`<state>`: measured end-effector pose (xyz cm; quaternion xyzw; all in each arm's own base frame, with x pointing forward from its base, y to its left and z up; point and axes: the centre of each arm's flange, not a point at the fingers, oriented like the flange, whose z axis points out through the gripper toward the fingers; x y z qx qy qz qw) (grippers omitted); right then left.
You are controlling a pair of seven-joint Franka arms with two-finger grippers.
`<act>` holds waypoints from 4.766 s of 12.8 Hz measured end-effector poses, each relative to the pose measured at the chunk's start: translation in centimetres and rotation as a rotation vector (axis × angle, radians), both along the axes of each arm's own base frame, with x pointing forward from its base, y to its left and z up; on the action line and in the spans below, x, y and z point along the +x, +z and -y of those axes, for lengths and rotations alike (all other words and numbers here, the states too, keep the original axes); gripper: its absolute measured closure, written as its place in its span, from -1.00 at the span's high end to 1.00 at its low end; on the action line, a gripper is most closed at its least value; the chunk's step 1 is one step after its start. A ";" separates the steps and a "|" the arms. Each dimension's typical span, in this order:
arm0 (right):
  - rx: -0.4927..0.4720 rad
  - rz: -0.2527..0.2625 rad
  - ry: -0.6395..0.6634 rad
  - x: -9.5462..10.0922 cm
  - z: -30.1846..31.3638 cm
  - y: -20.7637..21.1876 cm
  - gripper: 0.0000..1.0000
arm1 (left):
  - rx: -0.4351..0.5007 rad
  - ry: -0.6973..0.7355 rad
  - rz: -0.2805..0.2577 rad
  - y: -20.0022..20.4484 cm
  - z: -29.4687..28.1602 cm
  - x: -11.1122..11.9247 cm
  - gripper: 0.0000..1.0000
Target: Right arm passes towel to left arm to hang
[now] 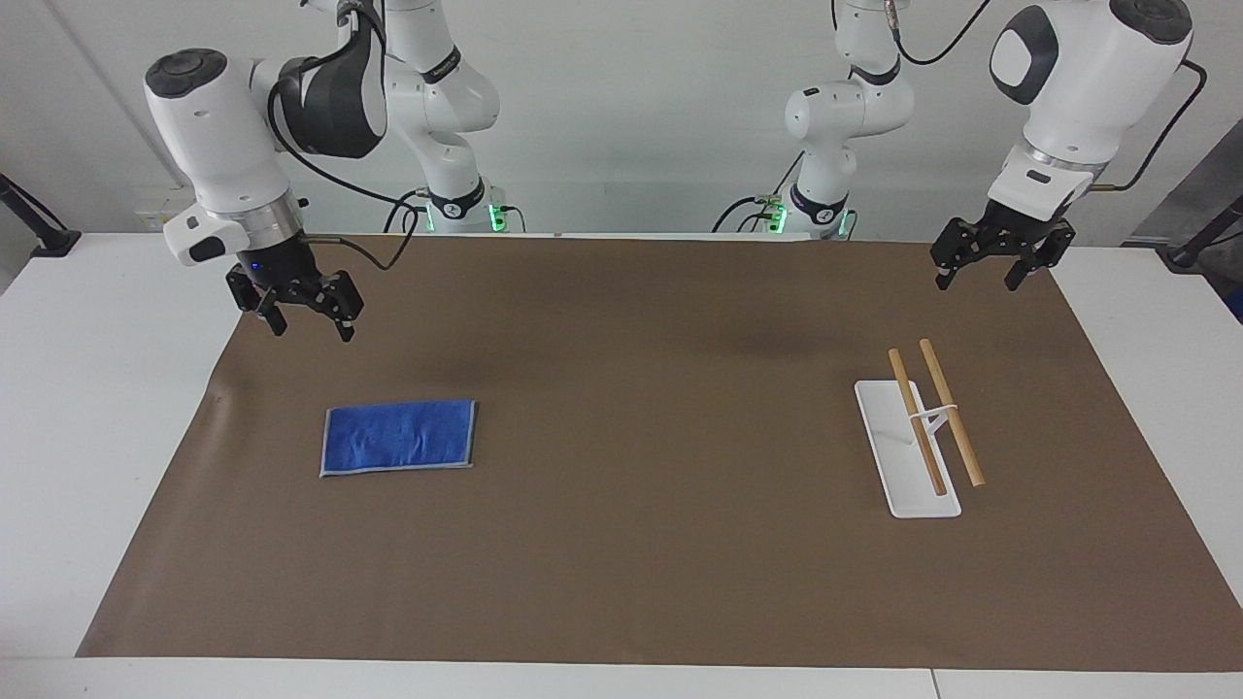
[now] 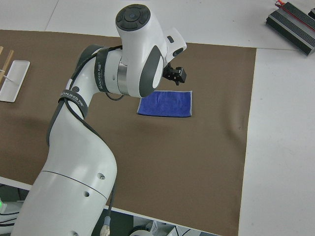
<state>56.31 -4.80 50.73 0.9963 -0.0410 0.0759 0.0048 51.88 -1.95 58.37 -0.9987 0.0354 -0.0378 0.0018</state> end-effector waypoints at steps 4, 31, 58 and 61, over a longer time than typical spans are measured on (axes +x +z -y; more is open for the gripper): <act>-0.013 -0.005 0.067 1.1 0.5 -5.8 1.00 | 0.000 0.000 0.000 0.0 0.0 0.0 1.00; -0.017 -0.039 0.127 2.9 -0.8 -22.2 -0.41 | 0.000 0.000 0.000 0.0 0.0 0.0 1.00; 0.525 0.064 -0.380 1.4 -31.5 3.0 -0.76 | 0.002 -0.029 -0.004 -0.1 1.7 -0.1 1.00; 0.599 0.065 -0.511 0.9 -33.8 4.1 -0.76 | 0.001 -0.028 -0.011 0.0 2.7 -0.4 1.00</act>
